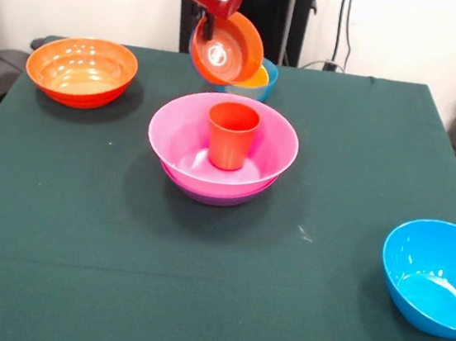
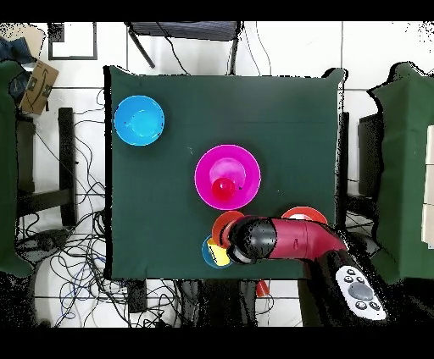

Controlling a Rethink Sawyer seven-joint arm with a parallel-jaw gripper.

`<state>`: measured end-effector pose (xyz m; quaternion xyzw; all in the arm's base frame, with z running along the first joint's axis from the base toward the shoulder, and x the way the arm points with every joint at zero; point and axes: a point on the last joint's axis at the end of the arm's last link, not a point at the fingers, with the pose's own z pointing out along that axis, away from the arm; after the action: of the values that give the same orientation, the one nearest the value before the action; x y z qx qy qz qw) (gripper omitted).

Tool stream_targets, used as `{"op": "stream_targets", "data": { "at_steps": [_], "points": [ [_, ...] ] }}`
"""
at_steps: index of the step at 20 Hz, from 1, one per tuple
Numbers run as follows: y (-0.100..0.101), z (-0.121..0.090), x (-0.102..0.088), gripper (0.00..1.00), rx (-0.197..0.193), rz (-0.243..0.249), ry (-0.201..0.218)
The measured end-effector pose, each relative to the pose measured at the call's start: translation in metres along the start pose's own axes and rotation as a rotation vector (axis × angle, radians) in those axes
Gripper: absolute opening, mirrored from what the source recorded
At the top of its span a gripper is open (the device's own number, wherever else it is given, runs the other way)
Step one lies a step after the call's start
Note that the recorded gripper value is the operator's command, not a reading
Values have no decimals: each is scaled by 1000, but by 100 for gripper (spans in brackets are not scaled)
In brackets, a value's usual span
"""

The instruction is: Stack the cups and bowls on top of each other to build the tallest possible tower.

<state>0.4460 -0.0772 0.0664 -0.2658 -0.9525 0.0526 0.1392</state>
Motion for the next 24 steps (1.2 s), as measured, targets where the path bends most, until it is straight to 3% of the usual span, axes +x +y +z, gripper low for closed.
{"op": "stream_targets", "data": {
  "at_steps": [5, 8, 11, 14, 19, 24],
  "points": [
    [13, -6, -1, 0, -7, -36, -60],
    [27, -13, -9, 0, -41, -78, -170],
    [43, -26, -22, 0, -103, -103, -289],
    [56, -42, -31, 0, -155, -117, -355],
    [80, -75, -46, 0, -246, -111, -400],
    [101, -106, -59, 0, -343, -94, -410]
  ]
}}
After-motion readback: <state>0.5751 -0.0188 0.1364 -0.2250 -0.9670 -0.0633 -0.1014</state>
